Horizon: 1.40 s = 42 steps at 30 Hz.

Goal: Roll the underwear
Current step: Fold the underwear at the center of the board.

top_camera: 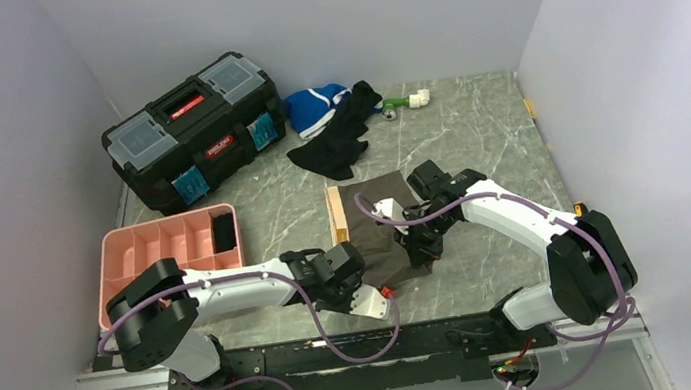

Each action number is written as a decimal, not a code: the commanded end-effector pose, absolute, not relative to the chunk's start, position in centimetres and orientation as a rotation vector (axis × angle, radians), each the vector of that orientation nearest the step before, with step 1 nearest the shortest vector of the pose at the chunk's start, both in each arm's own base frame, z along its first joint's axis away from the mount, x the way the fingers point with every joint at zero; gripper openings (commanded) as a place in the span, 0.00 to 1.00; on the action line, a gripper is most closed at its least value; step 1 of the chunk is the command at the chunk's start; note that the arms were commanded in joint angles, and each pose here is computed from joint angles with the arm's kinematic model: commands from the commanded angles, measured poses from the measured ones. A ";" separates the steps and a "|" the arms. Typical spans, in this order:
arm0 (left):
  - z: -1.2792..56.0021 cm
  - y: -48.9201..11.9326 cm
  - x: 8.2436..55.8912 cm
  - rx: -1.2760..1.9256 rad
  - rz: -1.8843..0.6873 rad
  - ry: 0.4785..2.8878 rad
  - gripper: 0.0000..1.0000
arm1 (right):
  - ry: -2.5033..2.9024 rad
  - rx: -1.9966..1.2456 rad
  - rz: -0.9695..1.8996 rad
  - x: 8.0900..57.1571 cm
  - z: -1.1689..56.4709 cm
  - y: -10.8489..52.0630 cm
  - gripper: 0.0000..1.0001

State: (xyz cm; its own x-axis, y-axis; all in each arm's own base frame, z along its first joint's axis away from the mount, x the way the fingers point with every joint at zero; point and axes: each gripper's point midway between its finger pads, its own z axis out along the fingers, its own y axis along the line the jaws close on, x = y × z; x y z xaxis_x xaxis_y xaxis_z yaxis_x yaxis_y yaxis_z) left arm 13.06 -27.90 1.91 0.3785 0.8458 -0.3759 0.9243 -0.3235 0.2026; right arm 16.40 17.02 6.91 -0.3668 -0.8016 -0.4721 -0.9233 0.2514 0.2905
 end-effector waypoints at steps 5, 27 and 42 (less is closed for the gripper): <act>1.9 -27.5 11.8 2.299 -0.342 1.562 0.00 | 2.260 -1.657 0.867 15.2 7.7 17.1 0.00; 11.3 -28.6 13.9 2.083 -0.736 1.704 0.00 | 2.254 -1.707 0.708 18.2 14.8 16.4 0.00; 9.4 -26.6 30.2 1.528 -0.898 2.156 0.00 | 2.418 -1.571 0.526 36.4 11.4 16.5 0.00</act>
